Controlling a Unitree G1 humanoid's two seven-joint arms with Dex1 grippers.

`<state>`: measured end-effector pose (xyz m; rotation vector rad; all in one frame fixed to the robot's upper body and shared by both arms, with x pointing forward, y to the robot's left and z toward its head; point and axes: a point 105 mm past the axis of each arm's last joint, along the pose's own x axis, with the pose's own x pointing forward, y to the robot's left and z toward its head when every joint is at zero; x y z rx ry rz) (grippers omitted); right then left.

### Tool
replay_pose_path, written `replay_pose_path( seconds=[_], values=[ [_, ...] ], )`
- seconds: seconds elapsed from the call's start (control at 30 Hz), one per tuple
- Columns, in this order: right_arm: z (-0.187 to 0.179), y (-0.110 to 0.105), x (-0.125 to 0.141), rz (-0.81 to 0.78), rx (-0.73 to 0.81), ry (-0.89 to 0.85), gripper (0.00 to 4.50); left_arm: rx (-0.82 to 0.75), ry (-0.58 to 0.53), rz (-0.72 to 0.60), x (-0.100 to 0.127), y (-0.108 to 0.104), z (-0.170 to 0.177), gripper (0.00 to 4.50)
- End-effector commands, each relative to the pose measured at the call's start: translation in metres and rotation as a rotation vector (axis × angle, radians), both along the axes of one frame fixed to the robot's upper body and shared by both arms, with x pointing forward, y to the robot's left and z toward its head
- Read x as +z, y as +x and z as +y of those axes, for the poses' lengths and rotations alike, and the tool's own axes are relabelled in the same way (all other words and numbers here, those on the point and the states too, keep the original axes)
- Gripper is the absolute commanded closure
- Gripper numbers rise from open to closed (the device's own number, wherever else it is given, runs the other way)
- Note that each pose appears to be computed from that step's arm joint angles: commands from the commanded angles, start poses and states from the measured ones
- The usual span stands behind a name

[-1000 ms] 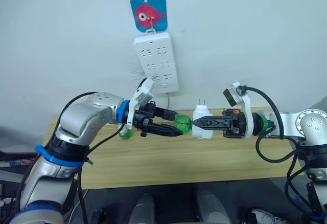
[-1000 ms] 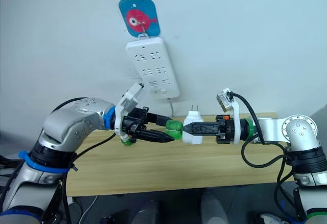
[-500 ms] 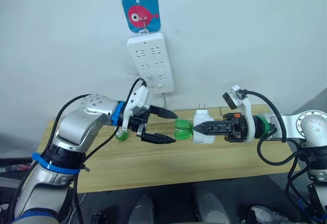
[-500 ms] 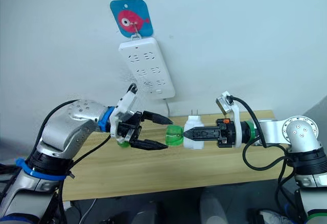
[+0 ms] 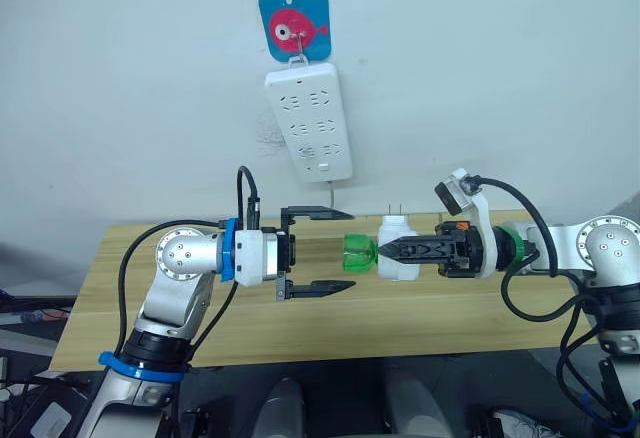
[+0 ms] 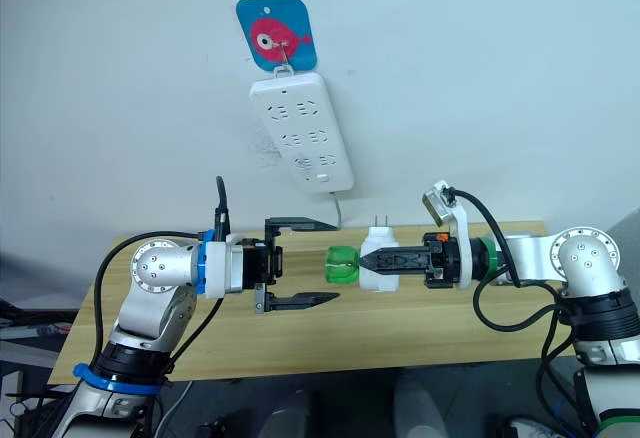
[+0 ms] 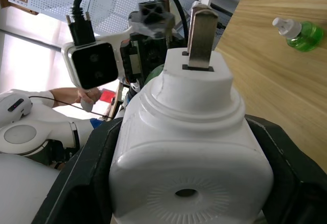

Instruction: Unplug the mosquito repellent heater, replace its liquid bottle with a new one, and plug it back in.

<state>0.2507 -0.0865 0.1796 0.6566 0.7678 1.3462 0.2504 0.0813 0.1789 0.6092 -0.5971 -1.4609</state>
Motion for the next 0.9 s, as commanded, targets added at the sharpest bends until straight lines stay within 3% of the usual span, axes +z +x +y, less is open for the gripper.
replay_pose_path(
  seconds=[0.03,0.23,0.27,0.37,0.43,0.5,0.57,0.63,0.73,0.9],
  values=[
    [0.002,-0.002,0.013,-0.038,0.015,0.036,1.44,-0.027,0.005,-0.042,0.001,-0.004,-0.006,0.44],
    [0.003,-0.003,0.014,-0.043,0.016,0.036,1.44,0.026,0.023,0.002,-0.001,0.004,-0.006,2.18],
    [0.003,-0.003,0.014,-0.045,0.016,0.036,1.44,0.025,0.030,-0.003,0.001,0.005,-0.006,2.30],
    [0.003,-0.003,0.014,-0.048,0.015,0.035,1.44,0.036,0.034,0.028,0.005,0.009,-0.006,2.30],
    [0.003,-0.004,0.014,-0.057,0.018,0.026,1.44,0.080,0.055,0.255,0.010,0.023,-0.004,2.30],
    [0.003,-0.004,0.014,-0.060,0.023,0.020,1.44,0.107,0.070,0.598,0.015,0.034,0.000,2.30],
    [0.002,-0.005,0.013,-0.060,0.029,0.016,1.44,0.089,0.100,0.873,0.020,0.036,0.003,2.30],
    [0.003,-0.006,0.013,-0.061,0.036,0.014,1.44,0.054,0.139,1.050,0.023,0.032,0.007,2.30],
    [0.004,-0.006,0.014,-0.050,0.035,0.034,1.44,-0.083,0.178,1.127,0.034,0.017,0.010,2.30],
    [0.004,-0.006,0.015,-0.039,0.026,0.045,1.44,-0.075,0.181,1.084,0.035,0.017,0.009,2.30]
  ],
)
